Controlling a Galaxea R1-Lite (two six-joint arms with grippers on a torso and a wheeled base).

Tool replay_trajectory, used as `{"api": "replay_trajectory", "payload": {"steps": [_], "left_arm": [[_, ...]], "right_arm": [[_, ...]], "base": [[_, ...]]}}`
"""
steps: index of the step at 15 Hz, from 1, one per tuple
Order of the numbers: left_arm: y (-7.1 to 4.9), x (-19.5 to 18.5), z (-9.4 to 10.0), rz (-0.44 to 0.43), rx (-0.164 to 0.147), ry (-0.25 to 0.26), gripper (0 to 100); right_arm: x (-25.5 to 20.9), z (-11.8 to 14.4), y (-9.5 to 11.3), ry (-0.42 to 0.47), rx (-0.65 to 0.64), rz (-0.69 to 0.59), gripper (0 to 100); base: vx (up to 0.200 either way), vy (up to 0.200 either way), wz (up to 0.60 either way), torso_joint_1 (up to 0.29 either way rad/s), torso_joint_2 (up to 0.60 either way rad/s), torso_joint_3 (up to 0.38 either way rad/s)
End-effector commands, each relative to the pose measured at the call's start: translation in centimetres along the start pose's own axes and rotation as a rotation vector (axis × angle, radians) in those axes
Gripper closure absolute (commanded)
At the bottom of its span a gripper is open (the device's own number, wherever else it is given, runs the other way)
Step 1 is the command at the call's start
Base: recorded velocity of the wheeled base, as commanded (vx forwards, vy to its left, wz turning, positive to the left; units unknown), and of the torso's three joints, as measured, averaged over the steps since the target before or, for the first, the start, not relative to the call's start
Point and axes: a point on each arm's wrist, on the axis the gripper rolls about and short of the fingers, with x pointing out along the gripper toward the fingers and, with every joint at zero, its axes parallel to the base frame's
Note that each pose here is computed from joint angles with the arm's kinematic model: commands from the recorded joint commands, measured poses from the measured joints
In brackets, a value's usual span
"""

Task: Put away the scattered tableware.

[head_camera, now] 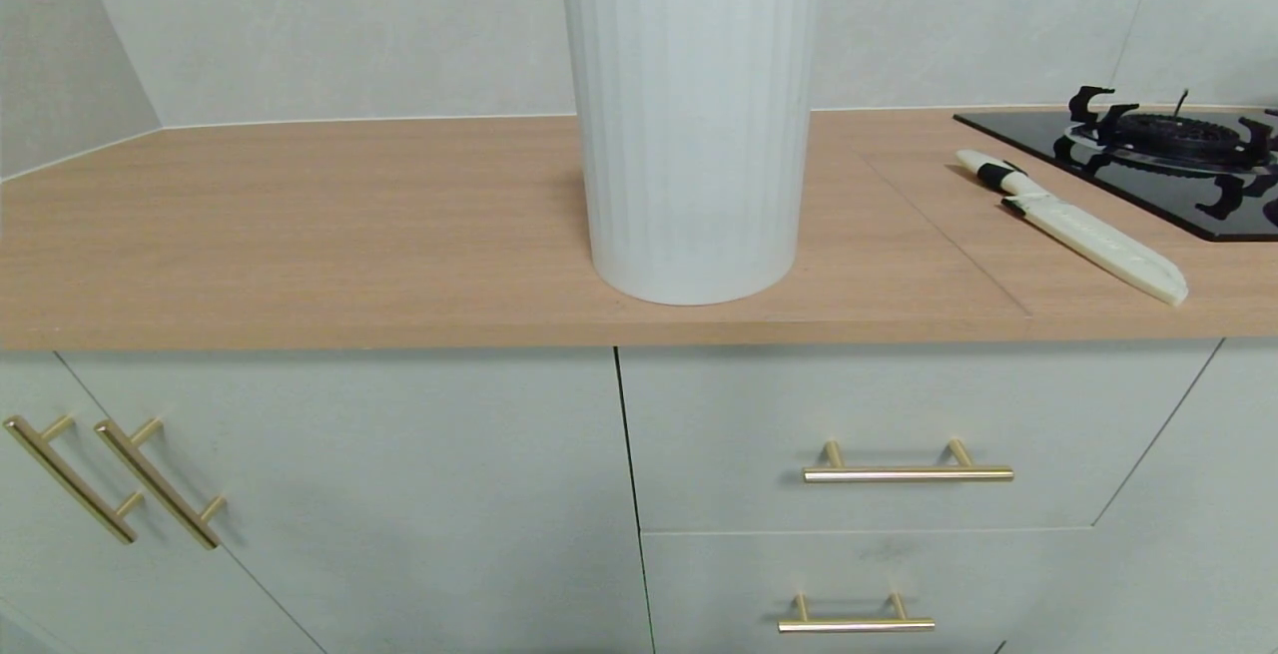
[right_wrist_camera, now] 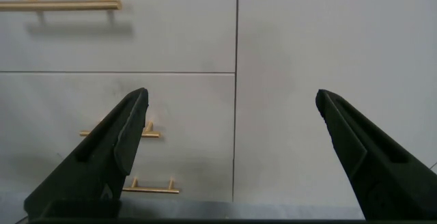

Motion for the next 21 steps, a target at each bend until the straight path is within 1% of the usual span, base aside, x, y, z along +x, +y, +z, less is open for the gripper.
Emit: {"api": "replay_trajectory", "payload": {"steps": [1, 4, 8, 13, 21], "left_arm": [[0.0, 0.0, 0.0, 0.0, 0.0, 0.0, 0], [0.0, 0.0, 0.0, 0.001, 0.0, 0.0, 0], [0.0, 0.0, 0.0, 0.0, 0.0, 0.0, 0], [0.0, 0.0, 0.0, 0.0, 0.0, 0.0, 0], [0.0, 0.0, 0.0, 0.0, 0.0, 0.0, 0]], "right_arm": [[0.01, 0.01, 0.0, 0.001, 0.0, 0.001, 0], [0.01, 0.01, 0.0, 0.001, 0.0, 0.001, 0], [0.01, 0.01, 0.0, 0.001, 0.0, 0.001, 0], [0.01, 0.01, 0.0, 0.001, 0.0, 0.001, 0], [0.01, 0.01, 0.0, 0.001, 0.0, 0.001, 0]], "base": [[0.0, 0.0, 0.0, 0.0, 0.0, 0.0], [0.0, 0.0, 0.0, 0.011, -0.05, -0.035], [0.0, 0.0, 0.0, 0.09, -0.27, -0.276], [0.0, 0.0, 0.0, 0.136, -0.51, -0.299], [0.0, 0.0, 0.0, 0.188, -0.47, -0.292]]}}
